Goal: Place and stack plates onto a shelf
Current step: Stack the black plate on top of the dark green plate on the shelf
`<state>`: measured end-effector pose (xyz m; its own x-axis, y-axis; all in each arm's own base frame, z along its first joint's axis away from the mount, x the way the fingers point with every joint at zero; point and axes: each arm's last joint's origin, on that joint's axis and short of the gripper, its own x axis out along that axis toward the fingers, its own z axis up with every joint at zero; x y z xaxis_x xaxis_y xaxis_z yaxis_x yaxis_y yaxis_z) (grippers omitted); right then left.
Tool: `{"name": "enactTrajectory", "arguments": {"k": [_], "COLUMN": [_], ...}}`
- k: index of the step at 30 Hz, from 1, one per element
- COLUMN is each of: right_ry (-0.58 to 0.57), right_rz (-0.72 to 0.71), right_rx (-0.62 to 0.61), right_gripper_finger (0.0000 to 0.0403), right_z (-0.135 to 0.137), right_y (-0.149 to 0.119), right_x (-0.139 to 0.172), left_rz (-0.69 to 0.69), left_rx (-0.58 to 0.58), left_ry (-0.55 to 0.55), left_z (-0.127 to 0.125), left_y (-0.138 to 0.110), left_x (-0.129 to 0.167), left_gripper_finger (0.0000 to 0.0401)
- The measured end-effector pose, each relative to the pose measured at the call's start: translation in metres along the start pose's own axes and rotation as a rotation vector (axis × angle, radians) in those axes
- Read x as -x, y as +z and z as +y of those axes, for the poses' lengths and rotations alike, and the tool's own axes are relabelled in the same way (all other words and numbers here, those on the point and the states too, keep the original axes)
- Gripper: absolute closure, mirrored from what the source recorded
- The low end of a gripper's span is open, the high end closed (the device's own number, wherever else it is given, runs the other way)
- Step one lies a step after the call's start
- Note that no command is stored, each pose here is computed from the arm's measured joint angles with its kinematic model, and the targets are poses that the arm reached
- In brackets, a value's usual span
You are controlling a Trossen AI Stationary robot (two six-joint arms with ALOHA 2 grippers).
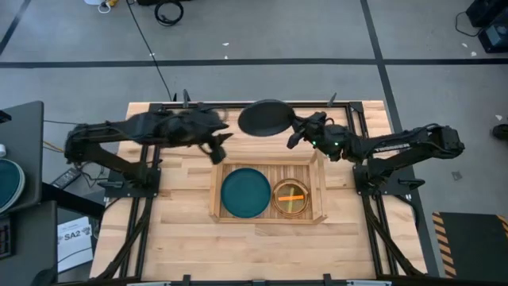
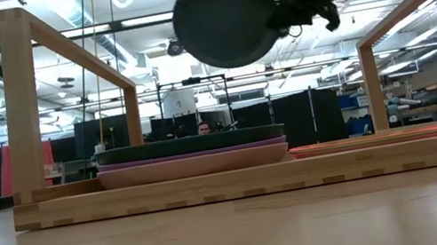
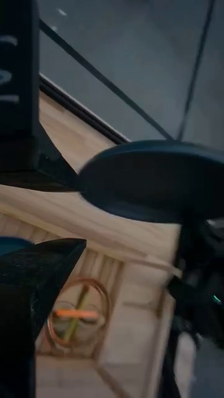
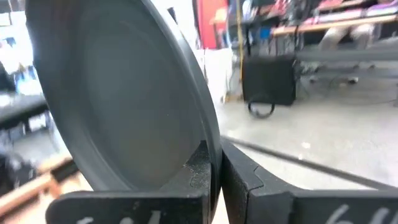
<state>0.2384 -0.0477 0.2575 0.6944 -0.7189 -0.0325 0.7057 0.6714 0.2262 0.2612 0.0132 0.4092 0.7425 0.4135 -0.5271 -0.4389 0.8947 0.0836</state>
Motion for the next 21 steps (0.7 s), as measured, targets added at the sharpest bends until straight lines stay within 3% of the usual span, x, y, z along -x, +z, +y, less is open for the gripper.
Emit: {"name": "enactTrajectory", "arguments": {"k": [5,11,21], "right_ry": [0.064,0.171,0.339], "right_rz": [0.157,0.302,0.523], "right_rx": [0.06,0.028,-0.125], "right_gripper_finger": [0.038,0.038,0.038], "right_z": [0.017,0.028,0.043], "right_y": [0.025,0.05,0.03], "right_x": [-0.004,-0.004,-0.007], "left_rz": [-0.061,-0.117,-0.136], "left_rx": [-0.021,-0.058,-0.033], "left_ry": [-0.05,-0.062,-0.167], "left_z": [0.003,0.007,0.017], "left_y": [-0.006,-0.03,-0.094], "left_x": [0.05,0.094,0.115], "left_gripper_finger": [0.0264,0.0264,0.0264]}}
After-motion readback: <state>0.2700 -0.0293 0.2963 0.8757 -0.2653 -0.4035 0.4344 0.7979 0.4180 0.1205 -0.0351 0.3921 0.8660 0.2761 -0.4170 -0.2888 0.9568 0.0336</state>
